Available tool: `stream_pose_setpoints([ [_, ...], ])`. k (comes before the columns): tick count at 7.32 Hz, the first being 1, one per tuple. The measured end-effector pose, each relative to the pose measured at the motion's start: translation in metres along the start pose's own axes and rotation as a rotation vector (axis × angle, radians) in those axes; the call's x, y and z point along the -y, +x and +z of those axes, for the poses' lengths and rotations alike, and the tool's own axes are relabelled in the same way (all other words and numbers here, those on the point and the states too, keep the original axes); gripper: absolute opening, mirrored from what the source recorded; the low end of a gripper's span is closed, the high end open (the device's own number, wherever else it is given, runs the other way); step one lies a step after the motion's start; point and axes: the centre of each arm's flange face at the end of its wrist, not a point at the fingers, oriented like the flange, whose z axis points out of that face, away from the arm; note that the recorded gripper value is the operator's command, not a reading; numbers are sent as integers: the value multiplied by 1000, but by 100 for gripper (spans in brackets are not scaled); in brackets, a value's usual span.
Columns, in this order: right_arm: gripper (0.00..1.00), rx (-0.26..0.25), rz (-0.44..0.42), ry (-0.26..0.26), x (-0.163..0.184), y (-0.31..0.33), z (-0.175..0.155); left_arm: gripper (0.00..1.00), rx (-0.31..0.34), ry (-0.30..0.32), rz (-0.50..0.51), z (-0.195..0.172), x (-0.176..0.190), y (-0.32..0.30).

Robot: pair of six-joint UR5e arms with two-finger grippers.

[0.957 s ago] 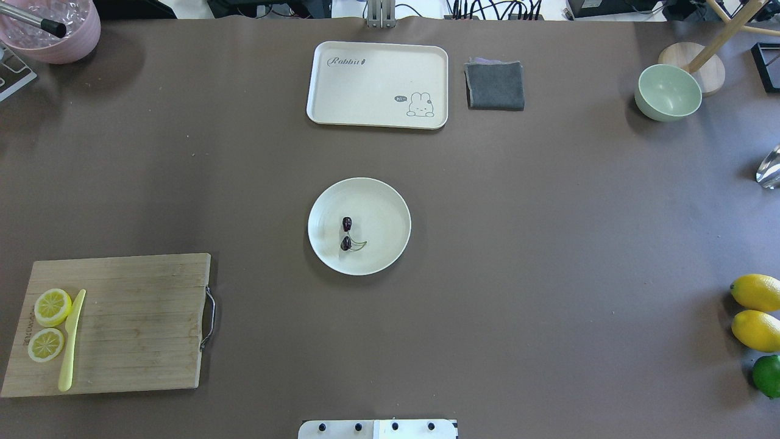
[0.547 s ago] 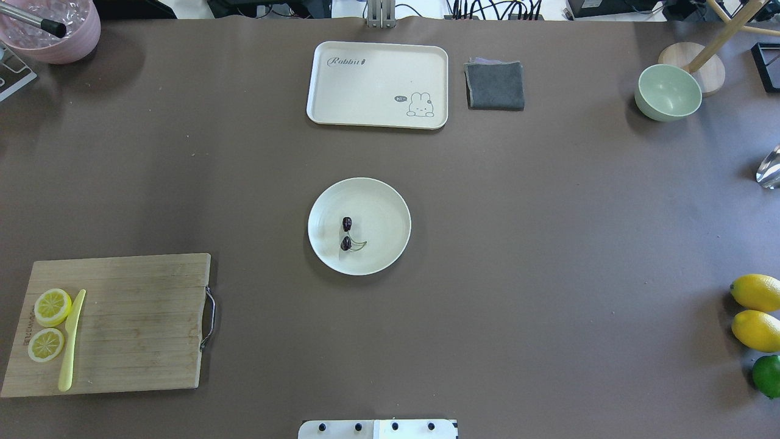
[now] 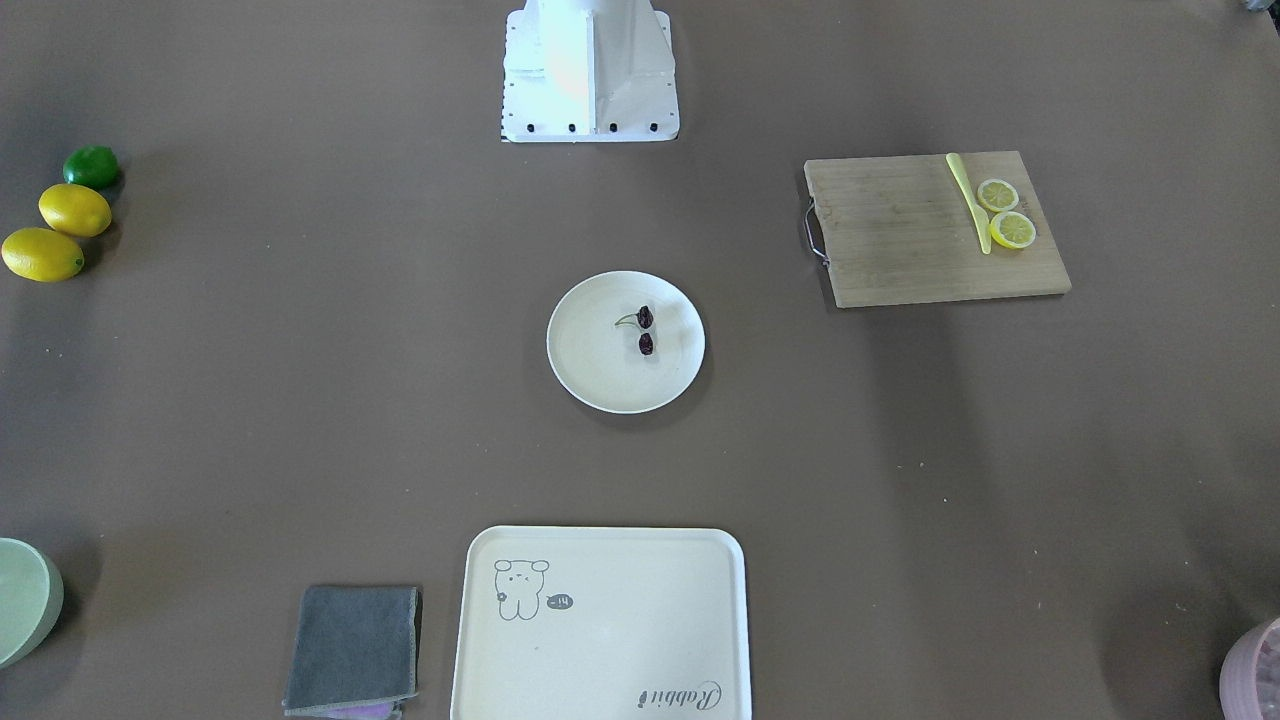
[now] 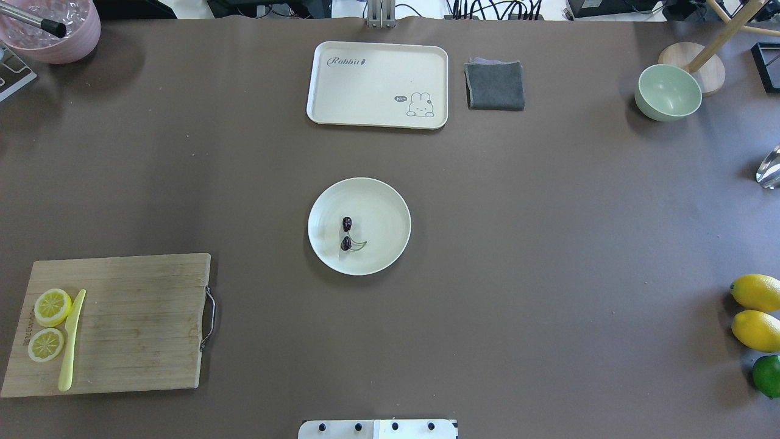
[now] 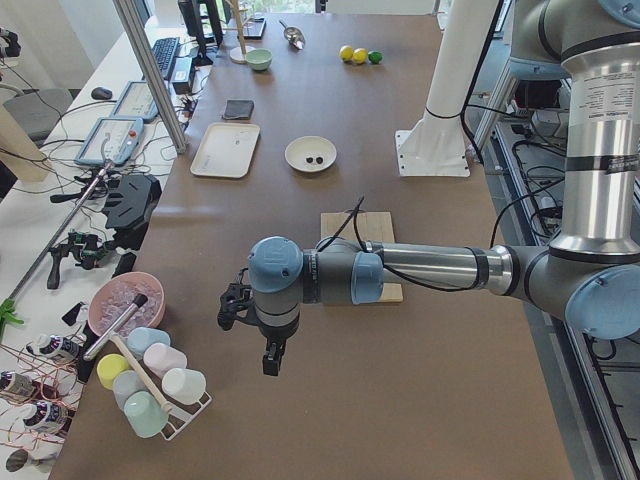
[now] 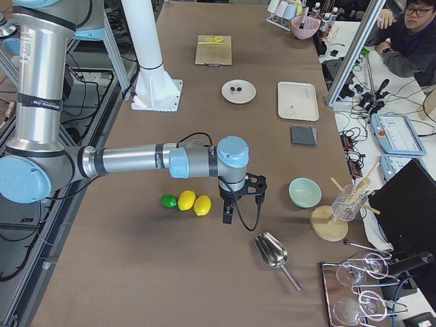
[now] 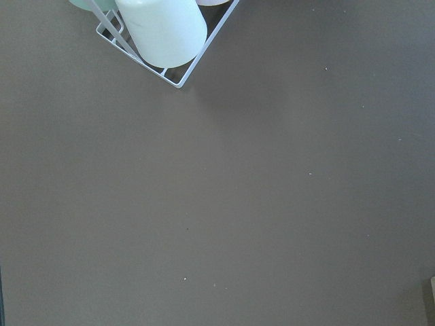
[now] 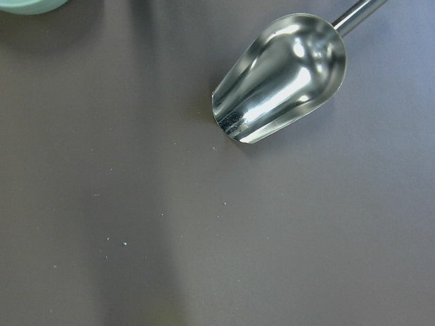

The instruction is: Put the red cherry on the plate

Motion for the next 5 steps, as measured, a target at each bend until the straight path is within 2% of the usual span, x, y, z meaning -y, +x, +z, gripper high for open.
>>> stream_pose_setpoints([
  [5,100,-2,6,-7,-1,3,4,98,2,6,6,0,1,0],
])
